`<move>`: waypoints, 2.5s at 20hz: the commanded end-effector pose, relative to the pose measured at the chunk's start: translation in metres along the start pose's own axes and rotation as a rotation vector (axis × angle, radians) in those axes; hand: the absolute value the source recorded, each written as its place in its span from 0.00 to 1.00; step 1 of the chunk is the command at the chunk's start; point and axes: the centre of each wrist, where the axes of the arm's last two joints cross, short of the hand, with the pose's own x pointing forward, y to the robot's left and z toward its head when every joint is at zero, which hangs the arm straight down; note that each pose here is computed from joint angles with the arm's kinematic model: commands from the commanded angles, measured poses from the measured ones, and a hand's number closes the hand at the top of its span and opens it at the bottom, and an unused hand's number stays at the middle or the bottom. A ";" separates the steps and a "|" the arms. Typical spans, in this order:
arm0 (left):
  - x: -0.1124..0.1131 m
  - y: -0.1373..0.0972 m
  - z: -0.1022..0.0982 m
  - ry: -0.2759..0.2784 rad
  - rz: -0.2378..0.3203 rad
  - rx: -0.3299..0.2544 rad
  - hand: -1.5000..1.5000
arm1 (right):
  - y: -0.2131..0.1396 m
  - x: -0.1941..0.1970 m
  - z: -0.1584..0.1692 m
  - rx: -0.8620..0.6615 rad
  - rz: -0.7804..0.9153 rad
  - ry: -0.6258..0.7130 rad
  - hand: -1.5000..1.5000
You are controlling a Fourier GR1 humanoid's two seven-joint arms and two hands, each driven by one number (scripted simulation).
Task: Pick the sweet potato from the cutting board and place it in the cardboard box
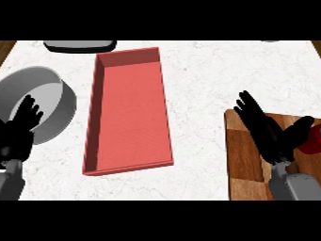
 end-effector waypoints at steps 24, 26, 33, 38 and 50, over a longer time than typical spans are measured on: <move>-0.005 -0.026 0.040 -0.246 -0.330 -0.168 0.50 | -0.053 0.080 0.069 -0.471 1.479 0.112 0.00; -0.008 -0.022 0.038 -0.246 -0.345 -0.167 0.50 | -0.046 0.085 0.078 -0.381 1.559 0.247 0.00; -0.016 -0.011 0.042 -0.257 -0.345 -0.183 0.50 | 0.009 0.077 0.081 -0.224 1.623 0.637 0.00; -0.012 -0.013 0.038 -0.246 -0.333 -0.183 0.50 | 0.045 0.080 0.074 -0.229 1.601 0.736 0.00; -0.013 -0.042 0.035 -0.248 -0.338 -0.171 0.50 | 0.040 0.064 0.067 -0.318 1.627 0.824 0.00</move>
